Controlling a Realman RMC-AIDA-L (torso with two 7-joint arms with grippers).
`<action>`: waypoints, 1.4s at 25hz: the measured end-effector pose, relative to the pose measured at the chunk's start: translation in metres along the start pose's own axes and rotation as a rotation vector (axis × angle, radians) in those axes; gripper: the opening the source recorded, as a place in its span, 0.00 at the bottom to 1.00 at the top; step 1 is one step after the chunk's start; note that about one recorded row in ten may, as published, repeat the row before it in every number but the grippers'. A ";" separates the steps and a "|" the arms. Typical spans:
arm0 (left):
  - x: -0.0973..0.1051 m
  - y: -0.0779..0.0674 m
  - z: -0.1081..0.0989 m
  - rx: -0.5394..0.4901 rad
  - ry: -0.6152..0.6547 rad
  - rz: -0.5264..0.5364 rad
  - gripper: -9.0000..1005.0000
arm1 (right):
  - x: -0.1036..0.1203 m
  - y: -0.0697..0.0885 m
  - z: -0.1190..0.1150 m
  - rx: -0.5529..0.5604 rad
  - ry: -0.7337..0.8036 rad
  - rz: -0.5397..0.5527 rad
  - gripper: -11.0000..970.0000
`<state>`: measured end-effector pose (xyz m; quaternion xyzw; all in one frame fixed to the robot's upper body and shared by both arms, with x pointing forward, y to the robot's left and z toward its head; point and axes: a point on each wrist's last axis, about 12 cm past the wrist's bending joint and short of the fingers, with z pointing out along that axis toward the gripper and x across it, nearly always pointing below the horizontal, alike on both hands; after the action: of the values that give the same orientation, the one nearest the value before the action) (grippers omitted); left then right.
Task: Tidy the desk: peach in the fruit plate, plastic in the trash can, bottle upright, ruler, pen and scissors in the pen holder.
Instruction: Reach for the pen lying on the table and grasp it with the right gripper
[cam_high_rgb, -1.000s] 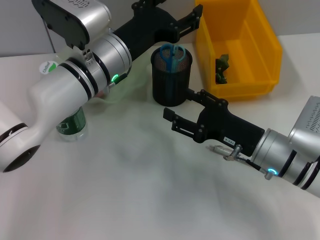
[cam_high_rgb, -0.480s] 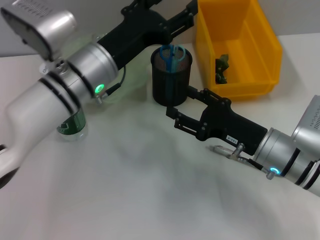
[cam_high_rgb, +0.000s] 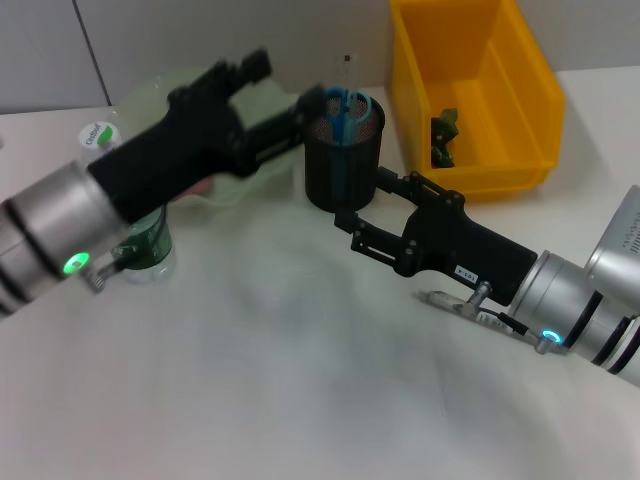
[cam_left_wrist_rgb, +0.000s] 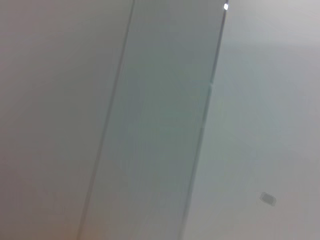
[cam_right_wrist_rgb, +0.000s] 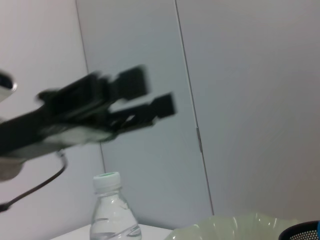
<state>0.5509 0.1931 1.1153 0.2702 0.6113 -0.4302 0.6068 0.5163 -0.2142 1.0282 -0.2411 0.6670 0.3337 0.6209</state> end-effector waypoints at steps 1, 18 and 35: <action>0.000 0.000 0.000 0.000 0.000 0.000 0.87 | 0.000 -0.001 0.000 0.002 -0.002 0.000 0.79; 0.047 -0.021 -0.062 0.197 0.351 0.028 0.87 | -0.036 -0.037 -0.047 -0.116 -0.039 0.194 0.79; 0.059 -0.028 -0.062 0.218 0.361 0.081 0.87 | -0.183 -0.106 -0.012 -0.355 0.738 0.220 0.79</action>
<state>0.4886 0.2212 1.0570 0.4313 0.6484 -0.4136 0.4716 0.6065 -0.3098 1.1937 -0.3751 0.7984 0.3991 0.2500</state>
